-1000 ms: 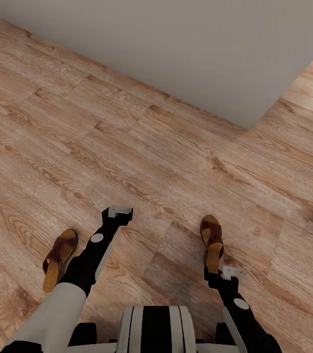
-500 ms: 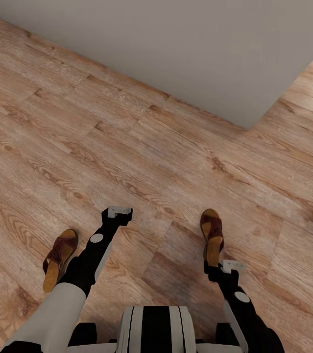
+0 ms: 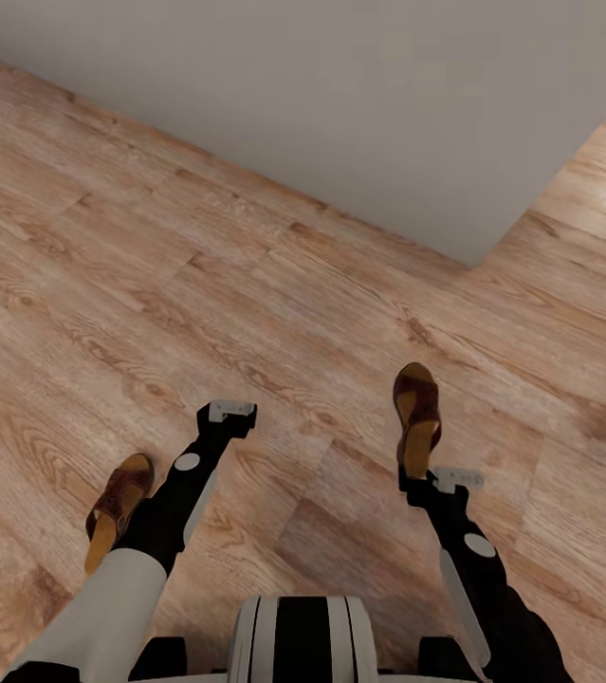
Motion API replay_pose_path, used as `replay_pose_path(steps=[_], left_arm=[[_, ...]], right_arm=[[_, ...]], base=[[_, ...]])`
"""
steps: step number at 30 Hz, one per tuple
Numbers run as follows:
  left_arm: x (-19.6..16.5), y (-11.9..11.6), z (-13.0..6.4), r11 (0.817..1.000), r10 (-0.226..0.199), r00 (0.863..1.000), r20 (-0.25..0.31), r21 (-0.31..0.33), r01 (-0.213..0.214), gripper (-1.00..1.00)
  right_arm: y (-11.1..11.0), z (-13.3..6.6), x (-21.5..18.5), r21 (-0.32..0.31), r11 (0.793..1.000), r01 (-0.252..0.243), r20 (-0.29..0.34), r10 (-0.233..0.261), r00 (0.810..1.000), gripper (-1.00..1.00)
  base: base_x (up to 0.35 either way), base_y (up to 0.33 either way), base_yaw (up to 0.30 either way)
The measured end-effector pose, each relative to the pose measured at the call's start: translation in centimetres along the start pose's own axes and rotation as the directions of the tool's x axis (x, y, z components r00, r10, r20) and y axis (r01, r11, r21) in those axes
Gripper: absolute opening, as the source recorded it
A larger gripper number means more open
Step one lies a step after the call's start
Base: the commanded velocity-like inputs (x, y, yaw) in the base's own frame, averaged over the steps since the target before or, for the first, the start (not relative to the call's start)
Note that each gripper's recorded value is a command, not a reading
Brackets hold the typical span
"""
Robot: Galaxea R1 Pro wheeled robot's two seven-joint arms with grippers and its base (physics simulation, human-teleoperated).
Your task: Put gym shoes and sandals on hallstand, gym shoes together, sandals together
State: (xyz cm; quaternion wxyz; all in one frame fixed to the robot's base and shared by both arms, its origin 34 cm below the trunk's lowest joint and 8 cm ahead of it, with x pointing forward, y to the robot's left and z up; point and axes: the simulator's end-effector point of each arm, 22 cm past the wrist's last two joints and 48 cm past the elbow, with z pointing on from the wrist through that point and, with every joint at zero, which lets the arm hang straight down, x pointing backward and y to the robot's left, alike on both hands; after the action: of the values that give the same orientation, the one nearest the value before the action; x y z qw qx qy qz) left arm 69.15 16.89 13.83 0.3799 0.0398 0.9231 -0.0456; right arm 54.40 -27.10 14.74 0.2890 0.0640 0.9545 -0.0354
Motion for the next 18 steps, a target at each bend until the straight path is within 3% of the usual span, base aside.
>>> replay_pose_path(steps=[5,18], left_arm=[[-1.9,-0.2,-0.6,1.000,0.003,1.000,0.028,0.002,-0.003,1.00],[-5.7,-0.2,-1.9,1.000,0.009,0.997,0.082,-0.002,-0.009,1.00]], right_arm=[[0.2,-0.8,-2.9,-0.006,1.000,-0.007,0.056,0.007,0.998,-1.00],[0.4,-2.3,-6.3,-0.012,1.000,-0.011,0.117,0.012,0.993,-1.00]], base=[[0.000,0.000,0.000],[0.000,0.000,0.000]])
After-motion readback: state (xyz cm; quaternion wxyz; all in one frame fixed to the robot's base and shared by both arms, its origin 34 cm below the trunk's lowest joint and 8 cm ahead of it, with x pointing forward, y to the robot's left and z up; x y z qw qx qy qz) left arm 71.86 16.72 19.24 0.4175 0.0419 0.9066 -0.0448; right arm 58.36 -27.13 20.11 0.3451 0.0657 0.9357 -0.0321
